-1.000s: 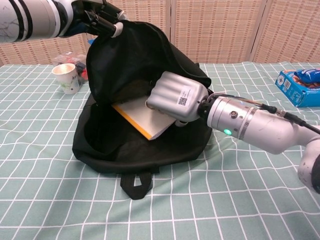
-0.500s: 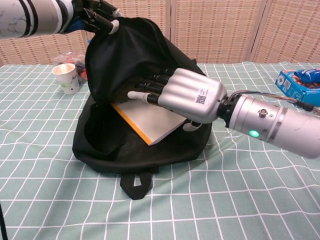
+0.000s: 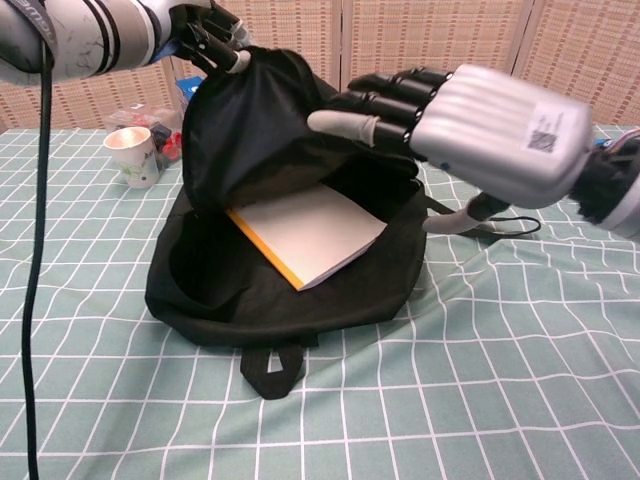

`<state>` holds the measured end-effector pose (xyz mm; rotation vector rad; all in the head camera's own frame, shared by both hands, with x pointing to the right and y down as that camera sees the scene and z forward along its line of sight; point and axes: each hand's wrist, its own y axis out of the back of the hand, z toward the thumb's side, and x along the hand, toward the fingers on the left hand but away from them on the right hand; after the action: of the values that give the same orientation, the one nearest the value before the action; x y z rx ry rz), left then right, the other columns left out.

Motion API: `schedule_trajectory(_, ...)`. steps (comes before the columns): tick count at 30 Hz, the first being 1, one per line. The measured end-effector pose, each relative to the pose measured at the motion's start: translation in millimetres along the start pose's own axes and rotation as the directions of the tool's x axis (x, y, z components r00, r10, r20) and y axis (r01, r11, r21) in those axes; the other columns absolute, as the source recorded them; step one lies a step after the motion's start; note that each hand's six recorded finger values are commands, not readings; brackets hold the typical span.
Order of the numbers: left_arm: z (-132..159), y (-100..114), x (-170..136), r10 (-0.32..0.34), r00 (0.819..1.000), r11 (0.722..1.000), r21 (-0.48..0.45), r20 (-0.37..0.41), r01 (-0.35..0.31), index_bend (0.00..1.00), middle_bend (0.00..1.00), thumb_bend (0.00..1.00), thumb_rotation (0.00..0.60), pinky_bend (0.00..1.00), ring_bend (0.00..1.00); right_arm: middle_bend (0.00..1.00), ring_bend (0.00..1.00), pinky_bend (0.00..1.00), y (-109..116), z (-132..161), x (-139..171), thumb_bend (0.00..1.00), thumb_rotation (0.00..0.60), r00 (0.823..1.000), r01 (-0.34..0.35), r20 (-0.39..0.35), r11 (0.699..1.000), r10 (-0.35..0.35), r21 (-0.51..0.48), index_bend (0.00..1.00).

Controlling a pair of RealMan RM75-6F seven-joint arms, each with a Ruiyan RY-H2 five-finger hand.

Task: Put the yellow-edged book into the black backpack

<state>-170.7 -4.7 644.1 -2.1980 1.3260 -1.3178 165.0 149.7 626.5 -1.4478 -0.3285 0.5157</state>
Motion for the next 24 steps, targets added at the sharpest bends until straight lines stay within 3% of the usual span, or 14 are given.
schedule_trajectory(3,3,0,-4,0.002,1.0,1.0,0.012,0.02,-0.002,0.0,0.0,0.1,0.6,0.02,0.0,0.07,0.03,0.16,16,-12,20,0.0,0.6,0.999,0.035,0.032,0.999,-0.035,-0.003,0.0)
schedule_trajectory(7,8,4,-18,0.015,0.998,1.0,0.02,0.059,-0.016,0.0,0.0,0.0,0.6,0.0,0.0,0.07,0.03,0.16,30,-32,50,0.0,0.6,0.995,0.041,0.093,0.999,-0.041,0.007,0.0)
schedule_trajectory(14,5,22,-57,0.054,0.992,0.998,0.032,0.117,-0.058,0.0,0.0,0.0,0.6,0.0,0.0,0.08,0.03,0.16,43,-64,92,0.0,0.6,0.977,0.022,0.212,1.0,-0.025,0.016,0.0)
schedule_trajectory(20,-14,43,-98,0.053,0.99,0.995,0.073,0.13,-0.063,0.0,0.0,0.0,0.6,0.0,0.0,0.09,0.04,0.16,42,-77,110,0.0,0.6,0.953,-0.006,0.303,1.0,0.01,-0.013,0.0)
schedule_trajectory(24,-43,58,-125,0.058,0.993,0.988,0.14,0.103,-0.072,0.0,0.0,0.0,0.6,0.0,0.0,0.14,0.08,0.16,39,-81,121,0.0,0.6,0.942,-0.035,0.332,0.999,0.047,-0.041,0.0)
